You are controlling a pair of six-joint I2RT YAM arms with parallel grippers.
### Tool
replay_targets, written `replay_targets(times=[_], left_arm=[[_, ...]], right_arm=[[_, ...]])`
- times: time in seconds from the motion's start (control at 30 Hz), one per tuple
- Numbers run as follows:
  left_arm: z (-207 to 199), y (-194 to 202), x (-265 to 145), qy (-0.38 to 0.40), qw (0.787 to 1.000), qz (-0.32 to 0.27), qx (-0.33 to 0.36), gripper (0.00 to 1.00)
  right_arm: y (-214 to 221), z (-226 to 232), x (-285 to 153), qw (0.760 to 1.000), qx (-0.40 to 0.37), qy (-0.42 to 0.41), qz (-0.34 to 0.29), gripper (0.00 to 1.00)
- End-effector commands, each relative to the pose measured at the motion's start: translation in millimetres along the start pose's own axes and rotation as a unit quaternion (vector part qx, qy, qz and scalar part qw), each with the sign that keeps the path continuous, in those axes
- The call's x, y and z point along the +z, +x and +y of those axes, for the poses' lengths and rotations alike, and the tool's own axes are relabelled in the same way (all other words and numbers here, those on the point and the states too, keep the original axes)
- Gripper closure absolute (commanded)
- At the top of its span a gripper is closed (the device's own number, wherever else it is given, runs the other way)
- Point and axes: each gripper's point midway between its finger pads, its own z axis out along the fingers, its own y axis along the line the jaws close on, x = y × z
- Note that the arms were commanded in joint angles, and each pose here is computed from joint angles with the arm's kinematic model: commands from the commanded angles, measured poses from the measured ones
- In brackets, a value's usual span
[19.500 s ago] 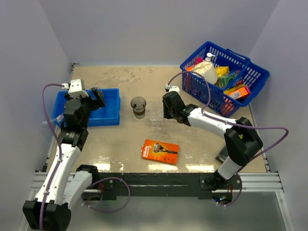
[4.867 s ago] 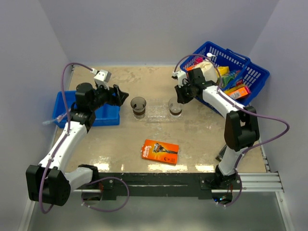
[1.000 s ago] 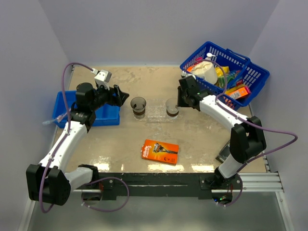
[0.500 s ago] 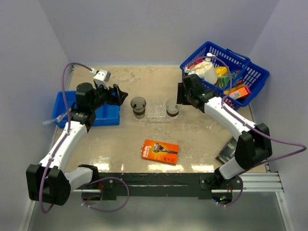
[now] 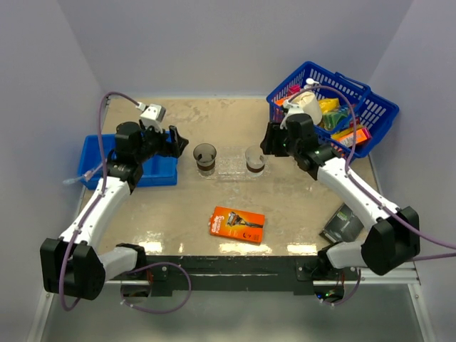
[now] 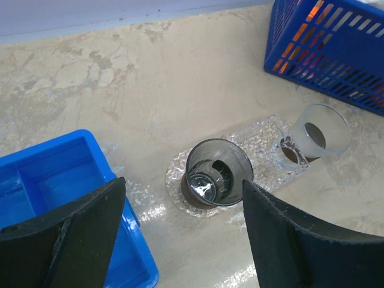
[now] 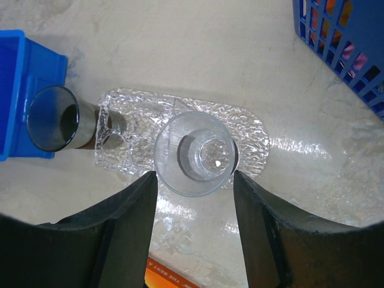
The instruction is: Prepare toiletry sets of a toothbrush and toothpaste on the tray
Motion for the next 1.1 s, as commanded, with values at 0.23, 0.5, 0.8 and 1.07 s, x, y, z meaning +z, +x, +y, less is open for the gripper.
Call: replay_targets(times=[0.23,0.5,0.8,1.07], left_arm=[[35.3,-10.1,-3.7,-0.089,0.995,0.003,0.038,0.18],[108.2,-11.6,-33.1,-0.223,0.975,0.003,0.017,0.20],[195.1,15.8,-56.7,-0.360,0.930,0.069,-0.006,0.44],[248.2,49.3,-70.9,-0.402,0.907,0.110,-0.065,0.57]], right_arm=[[-42.7,5.0,-53.5,0.995,-0.026,-0.045,-0.089,0.42],[-49.8,-6.1,-82.8,0.992,-0.056,-0.021,-0.114,0.40],[-55.5,-0.6,-92.5,0.988,-0.080,-0.037,-0.128,0.38],[-54.2,5.3,-91.4,0.985,-0.109,-0.054,-0.121,0.38]])
